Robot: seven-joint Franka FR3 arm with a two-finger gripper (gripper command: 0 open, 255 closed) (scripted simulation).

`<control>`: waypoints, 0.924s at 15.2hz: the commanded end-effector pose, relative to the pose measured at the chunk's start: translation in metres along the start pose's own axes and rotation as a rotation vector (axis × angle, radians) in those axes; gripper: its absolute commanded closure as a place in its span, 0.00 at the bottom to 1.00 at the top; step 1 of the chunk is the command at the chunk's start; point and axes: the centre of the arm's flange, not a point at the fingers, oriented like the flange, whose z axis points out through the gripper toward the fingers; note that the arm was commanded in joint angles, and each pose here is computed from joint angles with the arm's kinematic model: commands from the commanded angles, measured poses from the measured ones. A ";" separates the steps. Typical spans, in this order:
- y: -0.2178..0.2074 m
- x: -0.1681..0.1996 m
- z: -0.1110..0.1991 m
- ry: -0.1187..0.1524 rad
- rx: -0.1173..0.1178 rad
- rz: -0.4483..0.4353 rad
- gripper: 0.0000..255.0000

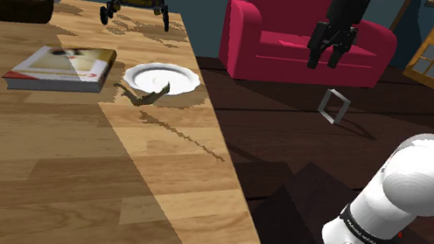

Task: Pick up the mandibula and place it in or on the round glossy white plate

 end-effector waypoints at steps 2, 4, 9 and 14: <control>-0.012 0.002 0.001 0.003 0.004 -0.003 0.00; -0.037 0.007 0.004 0.008 0.011 -0.009 0.00; -0.098 0.017 0.010 0.022 0.030 -0.024 0.00; -0.160 0.026 0.015 0.036 0.049 -0.039 0.00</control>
